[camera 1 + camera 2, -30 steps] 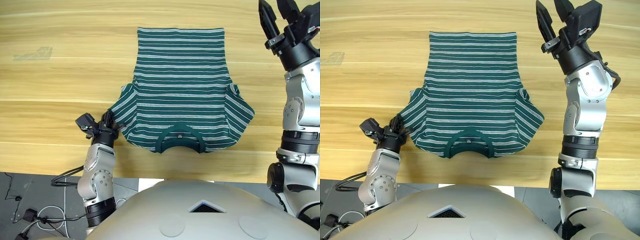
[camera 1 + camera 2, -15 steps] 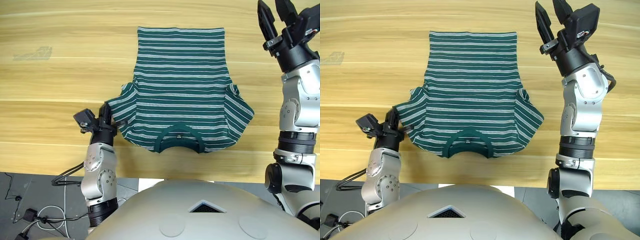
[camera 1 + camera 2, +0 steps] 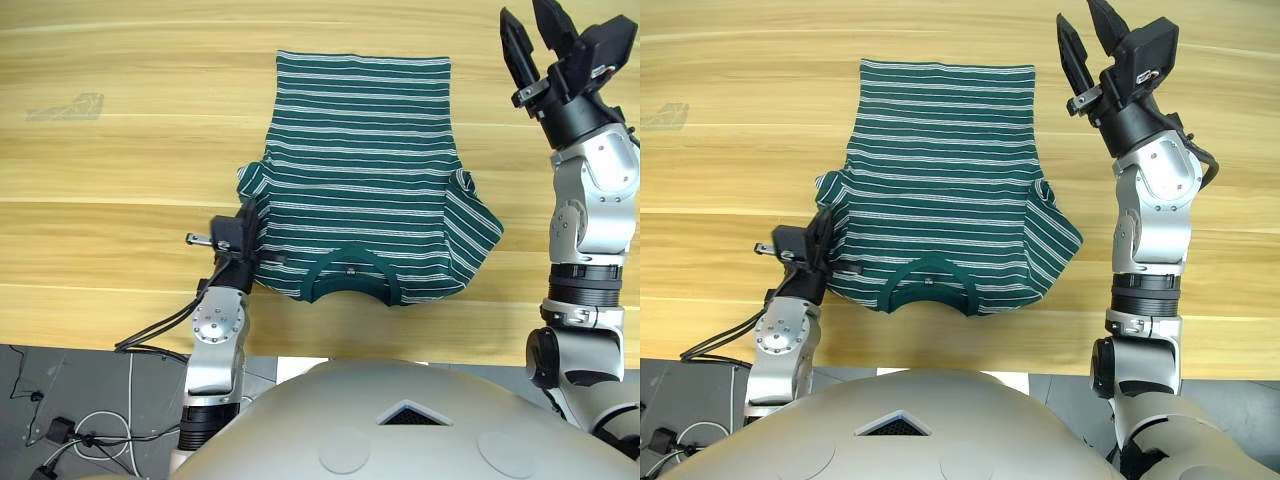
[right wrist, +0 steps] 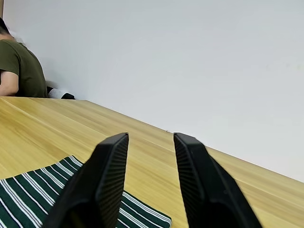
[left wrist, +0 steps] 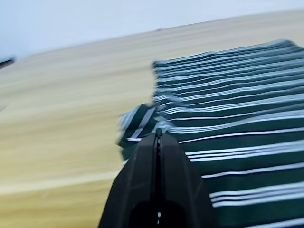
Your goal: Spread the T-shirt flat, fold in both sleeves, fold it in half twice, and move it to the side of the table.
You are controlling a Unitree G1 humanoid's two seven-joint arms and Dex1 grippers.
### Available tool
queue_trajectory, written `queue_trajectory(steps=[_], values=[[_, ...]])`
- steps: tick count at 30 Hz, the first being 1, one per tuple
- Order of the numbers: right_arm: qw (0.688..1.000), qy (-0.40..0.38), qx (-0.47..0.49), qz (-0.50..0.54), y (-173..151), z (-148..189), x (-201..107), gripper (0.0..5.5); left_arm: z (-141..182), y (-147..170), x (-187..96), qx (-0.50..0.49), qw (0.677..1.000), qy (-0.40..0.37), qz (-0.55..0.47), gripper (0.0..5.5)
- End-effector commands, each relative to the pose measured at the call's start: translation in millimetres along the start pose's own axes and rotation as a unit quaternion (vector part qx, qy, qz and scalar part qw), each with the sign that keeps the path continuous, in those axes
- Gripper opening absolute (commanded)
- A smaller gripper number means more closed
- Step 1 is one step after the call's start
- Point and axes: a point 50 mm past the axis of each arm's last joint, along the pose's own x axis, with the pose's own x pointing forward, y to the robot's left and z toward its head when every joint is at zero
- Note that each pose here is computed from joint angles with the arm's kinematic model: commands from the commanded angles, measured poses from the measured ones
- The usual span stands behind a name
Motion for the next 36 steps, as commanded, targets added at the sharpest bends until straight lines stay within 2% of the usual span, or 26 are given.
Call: queue_trajectory(steps=[1,6,9,11,13,20,26,31,33,36], values=[[1.000,0.011,-0.004,0.001,3,-8,-1,1.76,7,-5,0,0.028,0.998,-0.032,-0.035,0.02],[1.000,0.018,-0.004,0.004,6,-13,-2,1.76,15,-15,-2,0.054,0.994,-0.067,-0.071,0.02],[1.000,0.019,-0.005,0.003,7,-14,-2,1.76,3,-30,-3,0.095,0.985,-0.035,-0.138,0.02],[1.000,0.018,-0.004,0.002,7,-15,-2,1.76,-18,-42,-5,0.185,0.962,0.000,-0.200,0.02],[1.000,0.018,-0.003,0.003,8,-15,-2,1.76,-28,-50,-5,0.244,0.942,0.005,-0.232,0.02],[1.000,0.020,-0.004,0.005,8,-16,-7,1.76,-36,-54,-2,0.342,0.907,-0.008,-0.246,0.02],[1.000,0.025,0.000,0.004,9,-19,-11,1.76,-22,-59,-7,0.304,0.914,-0.028,-0.268,1.01],[1.000,0.028,0.002,0.006,8,-20,-12,1.76,-7,-68,-37,0.228,0.890,-0.024,-0.393,1.69],[0.999,0.032,0.010,0.008,7,-21,-13,1.76,2,-61,-52,0.194,0.873,-0.019,-0.447,2.02],[0.999,0.042,0.029,-0.002,-3,-22,-24,1.76,23,-30,-54,0.161,0.894,-0.024,-0.418,2.53]])
